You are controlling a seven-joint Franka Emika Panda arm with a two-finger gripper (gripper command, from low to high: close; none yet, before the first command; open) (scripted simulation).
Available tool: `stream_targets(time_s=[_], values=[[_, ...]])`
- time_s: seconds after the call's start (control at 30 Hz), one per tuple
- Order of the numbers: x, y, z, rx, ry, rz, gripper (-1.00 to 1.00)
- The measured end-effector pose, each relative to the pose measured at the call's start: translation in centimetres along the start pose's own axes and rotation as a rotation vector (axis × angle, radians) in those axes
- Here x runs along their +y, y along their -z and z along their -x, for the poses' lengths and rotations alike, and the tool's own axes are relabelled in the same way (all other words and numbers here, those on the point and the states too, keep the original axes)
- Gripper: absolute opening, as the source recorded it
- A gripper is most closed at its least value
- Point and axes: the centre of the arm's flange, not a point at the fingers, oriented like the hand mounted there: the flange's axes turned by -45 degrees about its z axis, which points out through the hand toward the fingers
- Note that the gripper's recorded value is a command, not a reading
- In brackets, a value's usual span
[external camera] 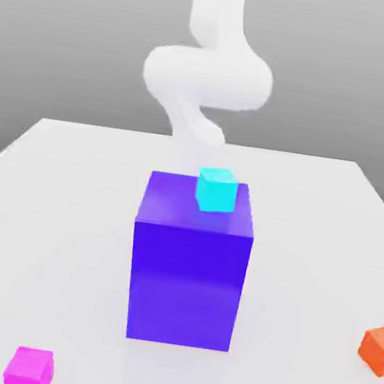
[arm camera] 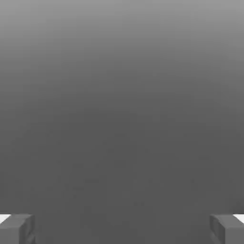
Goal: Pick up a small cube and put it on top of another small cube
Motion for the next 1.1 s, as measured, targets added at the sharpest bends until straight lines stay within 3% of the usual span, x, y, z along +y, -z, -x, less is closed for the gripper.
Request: stream_targets(time_s=[0.47,0.93,1.1], values=[[8.2,-24.5,5.4,-0.355,-0.016,-0.011,0.0],[16.9,-42.2,22.6,-0.705,-0.032,0.025,0.0],[17.7,-47.4,28.0,-0.734,-0.03,0.029,0.0]])
